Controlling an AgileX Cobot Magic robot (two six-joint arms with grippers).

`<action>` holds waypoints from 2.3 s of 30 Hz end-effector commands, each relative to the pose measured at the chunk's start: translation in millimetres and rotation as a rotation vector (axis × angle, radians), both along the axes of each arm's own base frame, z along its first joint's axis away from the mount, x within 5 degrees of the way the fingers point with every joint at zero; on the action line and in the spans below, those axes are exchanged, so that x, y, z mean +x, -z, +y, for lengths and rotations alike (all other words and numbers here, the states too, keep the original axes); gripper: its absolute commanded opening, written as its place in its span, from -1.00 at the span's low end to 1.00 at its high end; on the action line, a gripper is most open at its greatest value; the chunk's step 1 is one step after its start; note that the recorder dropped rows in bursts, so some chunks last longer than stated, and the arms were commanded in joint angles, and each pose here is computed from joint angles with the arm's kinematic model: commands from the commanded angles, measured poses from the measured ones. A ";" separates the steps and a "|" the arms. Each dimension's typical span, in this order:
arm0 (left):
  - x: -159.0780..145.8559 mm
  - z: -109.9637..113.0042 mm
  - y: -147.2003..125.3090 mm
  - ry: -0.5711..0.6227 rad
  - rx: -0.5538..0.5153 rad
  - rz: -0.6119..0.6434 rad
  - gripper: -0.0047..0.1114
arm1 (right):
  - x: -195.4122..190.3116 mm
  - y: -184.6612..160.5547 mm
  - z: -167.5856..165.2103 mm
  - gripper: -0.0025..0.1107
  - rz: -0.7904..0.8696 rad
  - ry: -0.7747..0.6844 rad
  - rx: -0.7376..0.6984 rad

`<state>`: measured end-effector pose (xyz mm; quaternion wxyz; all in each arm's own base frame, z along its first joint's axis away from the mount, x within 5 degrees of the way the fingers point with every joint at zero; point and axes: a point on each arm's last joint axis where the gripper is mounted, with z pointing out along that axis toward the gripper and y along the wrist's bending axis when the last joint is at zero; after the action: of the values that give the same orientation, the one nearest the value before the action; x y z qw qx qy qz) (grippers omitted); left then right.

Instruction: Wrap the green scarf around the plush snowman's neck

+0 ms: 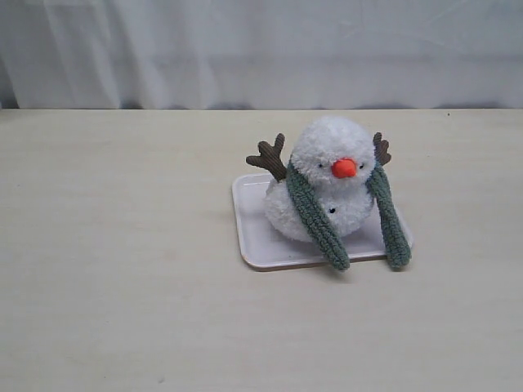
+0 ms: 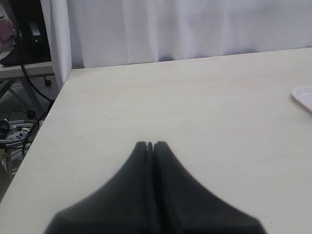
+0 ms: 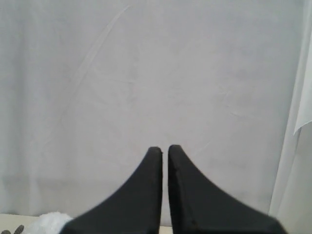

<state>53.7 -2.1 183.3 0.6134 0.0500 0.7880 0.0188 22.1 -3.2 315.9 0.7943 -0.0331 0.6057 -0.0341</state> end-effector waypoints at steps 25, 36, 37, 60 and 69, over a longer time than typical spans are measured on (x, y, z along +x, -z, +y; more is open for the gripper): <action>0.2 -0.3 -0.7 0.003 -0.006 -0.012 -0.92 | 32.8 102.9 5.4 -0.89 0.270 -0.032 -0.032; 0.2 -0.3 -0.7 0.003 -0.006 -0.012 -0.92 | 34.1 117.3 5.2 -0.89 0.341 -0.036 0.027; 0.2 -0.3 -0.7 0.003 -0.006 -0.012 -0.92 | 34.1 117.5 5.2 -0.89 0.343 -0.036 0.027; 0.2 -0.3 -0.7 0.003 -0.006 -0.012 -0.92 | 31.3 134.3 4.3 -0.89 0.531 -0.023 0.042; 0.2 -0.3 -0.7 0.003 -0.006 -0.012 -0.92 | 31.3 134.3 2.5 -0.89 0.530 0.011 0.049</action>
<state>53.7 -2.1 183.3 0.6134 0.0500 0.7880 0.0188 53.5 0.3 182.1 0.6078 -0.0263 0.7936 -0.0080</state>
